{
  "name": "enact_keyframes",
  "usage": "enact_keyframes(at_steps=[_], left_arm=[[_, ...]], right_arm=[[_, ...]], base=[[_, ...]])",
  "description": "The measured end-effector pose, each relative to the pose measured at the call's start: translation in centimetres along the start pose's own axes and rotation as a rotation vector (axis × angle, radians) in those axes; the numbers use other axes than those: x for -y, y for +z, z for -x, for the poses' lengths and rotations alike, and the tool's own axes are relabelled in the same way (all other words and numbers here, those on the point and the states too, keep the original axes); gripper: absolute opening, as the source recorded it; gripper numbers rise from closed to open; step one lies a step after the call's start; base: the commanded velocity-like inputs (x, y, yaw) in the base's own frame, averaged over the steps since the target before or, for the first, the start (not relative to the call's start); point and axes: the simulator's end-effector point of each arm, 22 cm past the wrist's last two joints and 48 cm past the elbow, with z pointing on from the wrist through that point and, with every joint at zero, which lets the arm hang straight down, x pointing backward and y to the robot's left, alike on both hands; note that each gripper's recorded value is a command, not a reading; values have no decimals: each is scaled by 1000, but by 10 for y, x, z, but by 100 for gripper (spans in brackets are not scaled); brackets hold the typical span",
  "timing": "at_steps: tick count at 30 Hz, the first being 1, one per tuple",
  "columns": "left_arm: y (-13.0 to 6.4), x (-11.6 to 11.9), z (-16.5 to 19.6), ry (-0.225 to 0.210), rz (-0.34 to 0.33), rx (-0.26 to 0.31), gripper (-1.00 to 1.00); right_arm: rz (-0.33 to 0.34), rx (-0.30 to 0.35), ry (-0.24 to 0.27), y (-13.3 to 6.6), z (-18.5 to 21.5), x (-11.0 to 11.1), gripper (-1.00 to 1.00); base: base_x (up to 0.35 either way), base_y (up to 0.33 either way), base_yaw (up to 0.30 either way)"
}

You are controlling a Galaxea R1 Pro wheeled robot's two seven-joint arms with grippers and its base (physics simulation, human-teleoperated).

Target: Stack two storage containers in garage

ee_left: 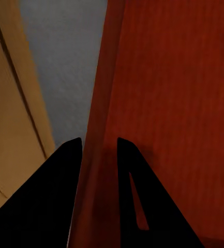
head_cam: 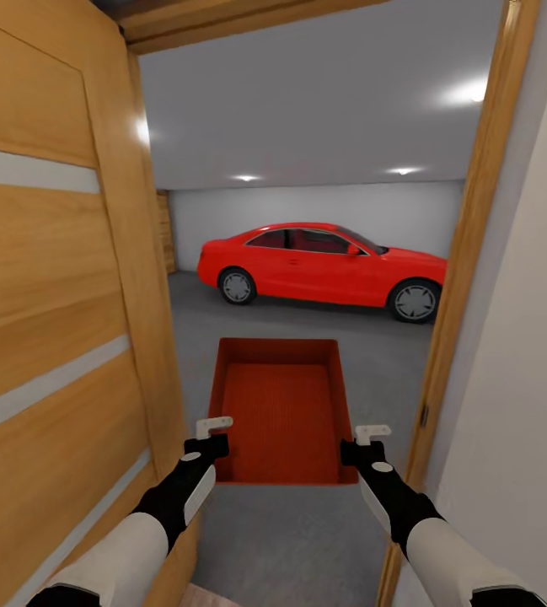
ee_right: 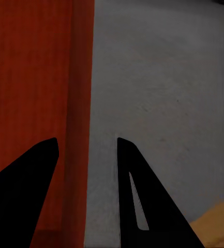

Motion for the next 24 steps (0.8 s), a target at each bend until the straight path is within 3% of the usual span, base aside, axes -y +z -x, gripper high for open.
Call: enact_keyframes(at_steps=[10,24], left_arm=[[0,0,-1,1,1,-4,-100],[0,0,0,0,0,1,-100]], right_arm=[[0,-4,0,0,-1,1,-100],[0,0,0,0,0,0,-100]], base=[[5,4,-267],[0,0,-20]])
